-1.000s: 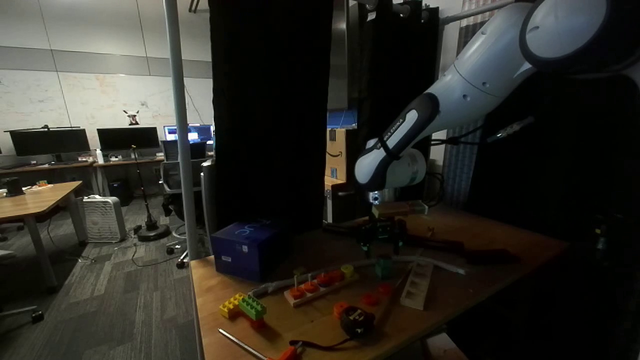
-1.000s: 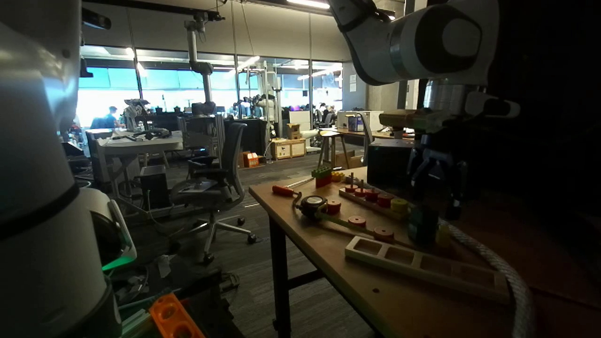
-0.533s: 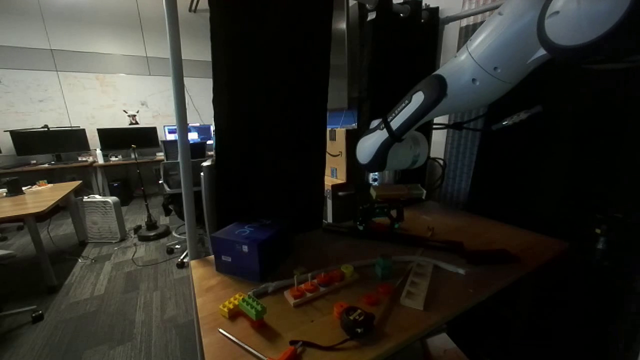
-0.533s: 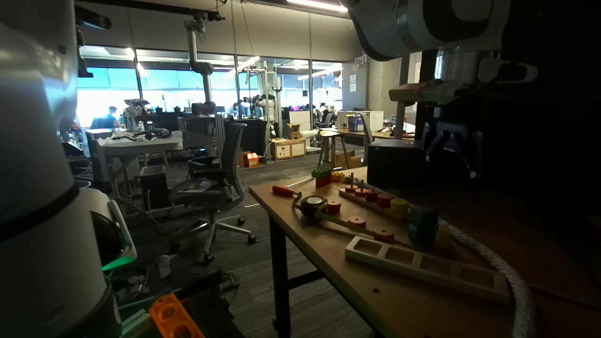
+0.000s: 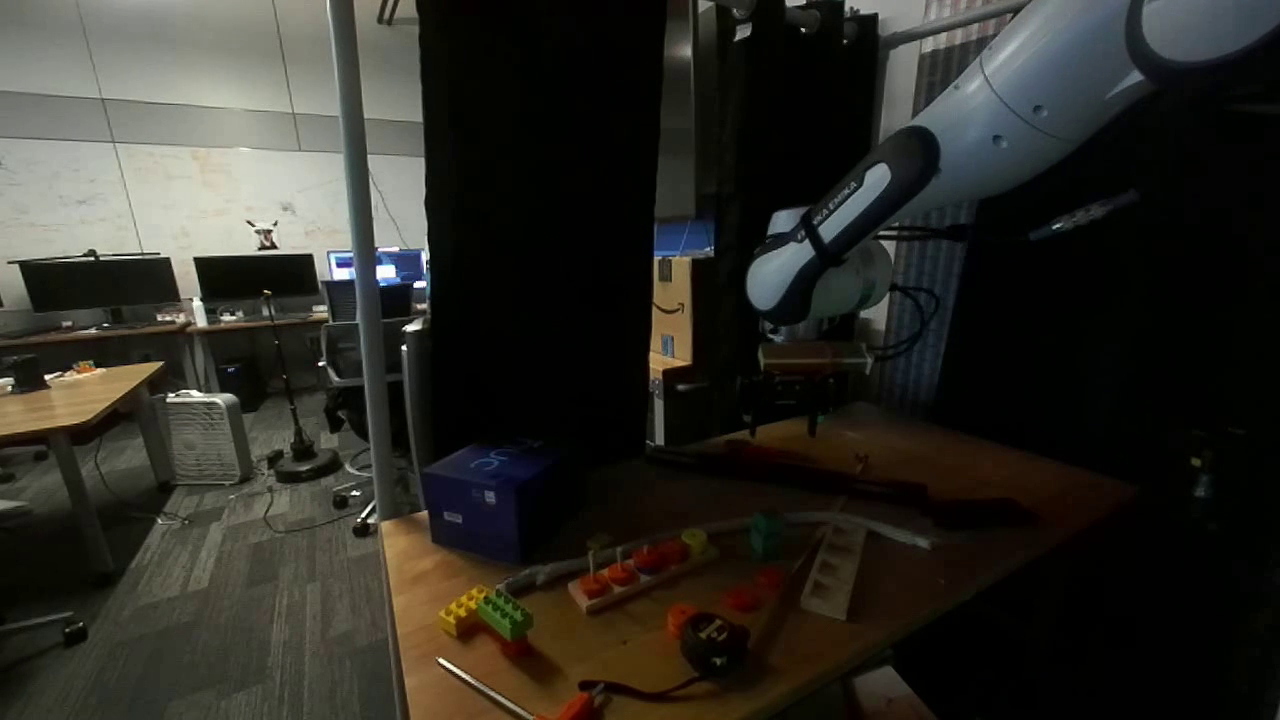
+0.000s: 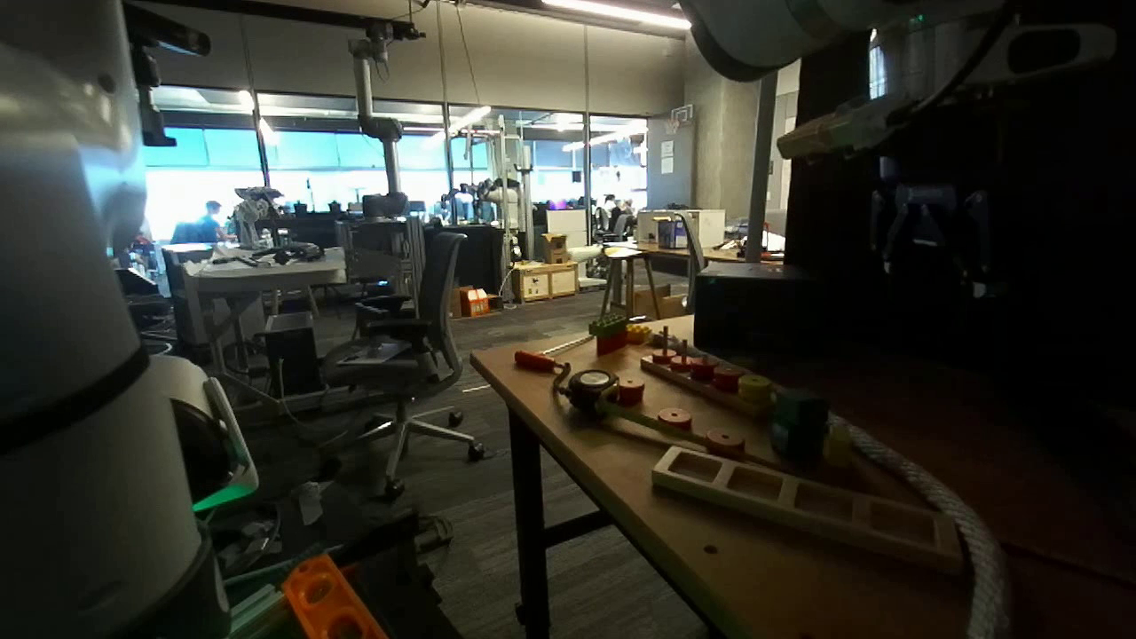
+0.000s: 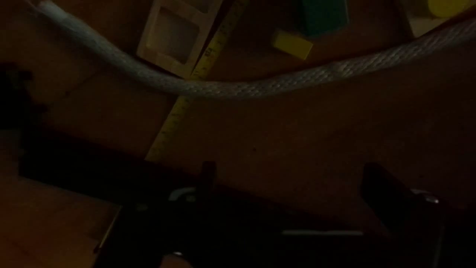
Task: Stack two green square blocks and the yellow square block together respectively
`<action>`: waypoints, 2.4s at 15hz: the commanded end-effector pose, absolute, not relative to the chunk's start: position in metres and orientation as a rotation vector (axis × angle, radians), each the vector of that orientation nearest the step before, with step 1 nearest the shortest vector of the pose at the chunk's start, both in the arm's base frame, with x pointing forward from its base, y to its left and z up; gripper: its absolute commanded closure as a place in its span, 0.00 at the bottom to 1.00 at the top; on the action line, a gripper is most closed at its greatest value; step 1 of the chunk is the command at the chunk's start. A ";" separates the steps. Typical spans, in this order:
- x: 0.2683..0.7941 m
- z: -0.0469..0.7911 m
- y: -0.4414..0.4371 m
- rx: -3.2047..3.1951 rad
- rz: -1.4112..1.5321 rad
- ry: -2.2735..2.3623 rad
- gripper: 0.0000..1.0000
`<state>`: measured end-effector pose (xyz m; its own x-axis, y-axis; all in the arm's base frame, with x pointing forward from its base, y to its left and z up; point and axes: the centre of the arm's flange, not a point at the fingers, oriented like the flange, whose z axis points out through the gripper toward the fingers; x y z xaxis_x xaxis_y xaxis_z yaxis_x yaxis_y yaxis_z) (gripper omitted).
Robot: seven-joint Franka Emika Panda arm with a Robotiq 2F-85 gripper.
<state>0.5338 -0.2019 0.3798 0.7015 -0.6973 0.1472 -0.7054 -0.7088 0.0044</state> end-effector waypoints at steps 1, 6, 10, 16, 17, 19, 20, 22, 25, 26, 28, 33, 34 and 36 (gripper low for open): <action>0.512 0.389 -0.213 2.727 0.288 -1.336 0.00; 0.505 0.381 -0.222 2.697 0.212 -1.485 0.00; 0.507 0.380 -0.223 2.773 0.084 -1.600 0.00; 0.502 0.371 -0.232 2.769 -0.109 -1.944 0.00; 0.499 0.369 -0.235 2.767 -0.127 -1.987 0.00; 0.493 0.363 -0.244 2.769 -0.168 -2.071 0.00; 0.491 0.359 -0.248 2.764 -0.179 -2.103 0.00; 0.488 0.353 -0.253 2.775 -0.204 -2.143 0.00; 0.487 0.341 -0.257 2.796 -0.223 -2.160 0.00; 0.488 0.336 -0.258 2.796 -0.238 -2.168 0.00; 0.490 0.324 -0.259 2.794 -0.266 -2.168 0.00; 0.497 0.298 -0.261 2.788 -0.341 -2.146 0.00; 0.500 0.294 -0.261 2.801 -0.356 -2.125 0.00; 0.505 0.285 -0.259 2.817 -0.379 -2.090 0.00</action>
<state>0.4897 -0.2544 0.2911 0.2714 -0.8907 -0.3646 -0.9602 -0.2249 -0.1654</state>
